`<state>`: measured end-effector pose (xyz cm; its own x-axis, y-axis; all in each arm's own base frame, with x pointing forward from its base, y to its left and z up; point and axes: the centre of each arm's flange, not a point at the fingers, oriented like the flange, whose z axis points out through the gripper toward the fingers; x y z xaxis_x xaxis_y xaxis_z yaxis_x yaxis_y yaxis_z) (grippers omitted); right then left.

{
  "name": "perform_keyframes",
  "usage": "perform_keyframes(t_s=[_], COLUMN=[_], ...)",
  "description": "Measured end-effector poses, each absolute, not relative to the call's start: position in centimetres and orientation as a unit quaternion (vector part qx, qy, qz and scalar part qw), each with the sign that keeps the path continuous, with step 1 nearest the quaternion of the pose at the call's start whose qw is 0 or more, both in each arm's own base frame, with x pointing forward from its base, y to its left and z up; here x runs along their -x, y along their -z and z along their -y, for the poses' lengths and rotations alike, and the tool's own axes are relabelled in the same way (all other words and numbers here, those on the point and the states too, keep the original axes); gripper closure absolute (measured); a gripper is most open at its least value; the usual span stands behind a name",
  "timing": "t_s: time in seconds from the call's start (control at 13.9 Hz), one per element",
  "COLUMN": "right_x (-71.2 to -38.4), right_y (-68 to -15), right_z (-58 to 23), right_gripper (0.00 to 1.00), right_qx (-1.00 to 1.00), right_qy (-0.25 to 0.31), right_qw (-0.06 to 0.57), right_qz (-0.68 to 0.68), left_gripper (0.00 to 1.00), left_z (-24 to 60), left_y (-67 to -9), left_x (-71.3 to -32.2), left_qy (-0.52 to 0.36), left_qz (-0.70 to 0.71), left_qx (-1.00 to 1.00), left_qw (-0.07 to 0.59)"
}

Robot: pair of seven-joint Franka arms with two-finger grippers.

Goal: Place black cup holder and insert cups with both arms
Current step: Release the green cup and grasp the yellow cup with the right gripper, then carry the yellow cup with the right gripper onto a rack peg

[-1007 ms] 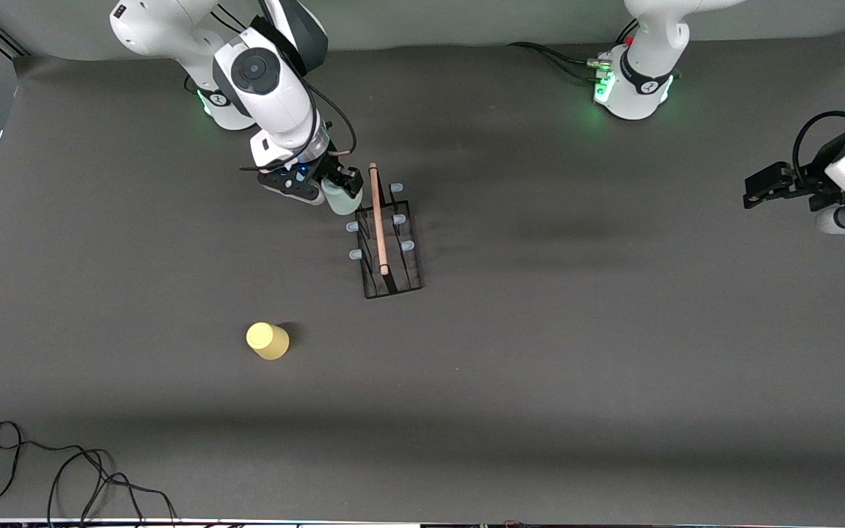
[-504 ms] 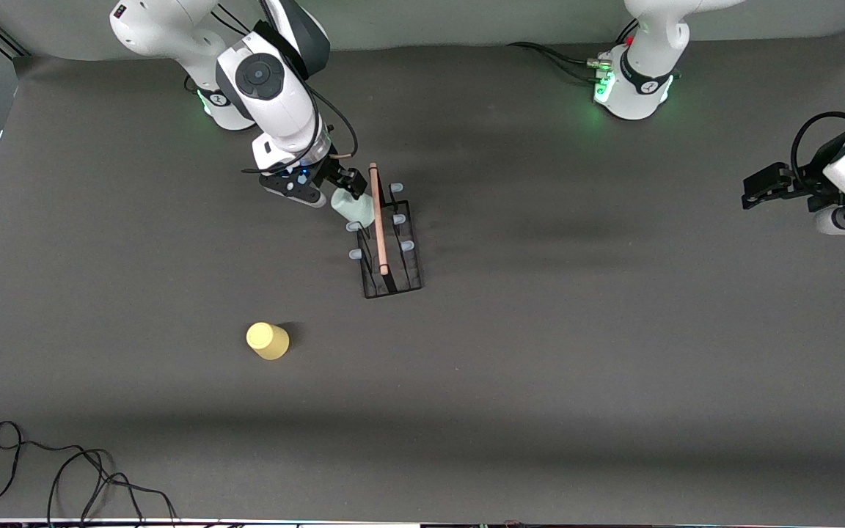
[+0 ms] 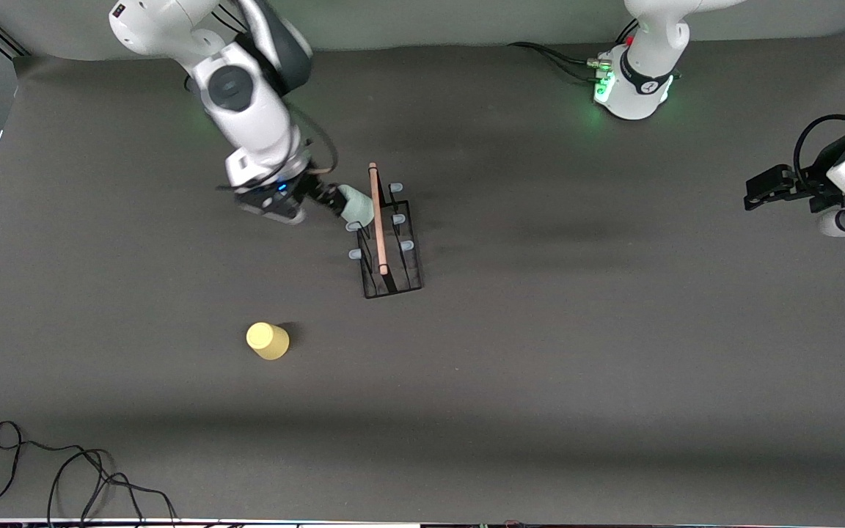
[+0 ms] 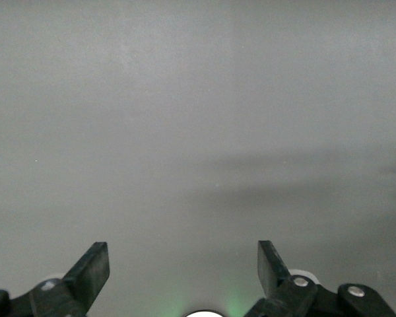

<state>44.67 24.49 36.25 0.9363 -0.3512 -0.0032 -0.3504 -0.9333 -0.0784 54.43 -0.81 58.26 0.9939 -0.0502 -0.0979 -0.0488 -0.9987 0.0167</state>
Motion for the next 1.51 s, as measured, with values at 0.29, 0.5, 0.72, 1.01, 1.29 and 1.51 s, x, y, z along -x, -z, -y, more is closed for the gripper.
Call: perform_keyframes(t_s=[0.29,0.5,0.72,1.01,1.29,1.51], right_x=[-52.6,-57.8,-61.7,-64.3,-65.3,-65.0], right_y=[-34.3,-30.3,-27.8,-26.4,-23.7,-21.4], right_z=[-18.4,-16.9,-14.5,-14.1,-14.8,-15.4], right_gripper=[0.0,0.0,0.0,0.0,0.0,0.0], right_qx=[0.984,0.985,0.986,0.986,0.988,0.988], right_qy=[0.044,0.062,0.057,0.066,0.061,0.054], right_qw=[0.015,0.0,0.029,0.024,0.009,0.007], right_qz=[-0.172,-0.161,-0.153,-0.151,-0.144,-0.145], left_gripper=[0.0,0.0,0.0,0.0,0.0,0.0], left_z=[1.0,1.3,1.3,1.1,1.2,1.2], left_y=[-58.6,-58.5,-58.4,-58.3,-57.8,-57.8], left_x=[-54.9,-55.1,-55.3,-55.7,-56.0,-56.1], left_qy=[0.028,0.025,0.018,0.009,0.012,0.009], left_qz=[0.027,0.03,0.03,0.028,0.03,0.03], left_qx=[-0.999,-0.999,-0.999,-1.0,-0.999,-1.0], left_qw=[0.005,0.004,0.004,0.004,0.005,0.005])
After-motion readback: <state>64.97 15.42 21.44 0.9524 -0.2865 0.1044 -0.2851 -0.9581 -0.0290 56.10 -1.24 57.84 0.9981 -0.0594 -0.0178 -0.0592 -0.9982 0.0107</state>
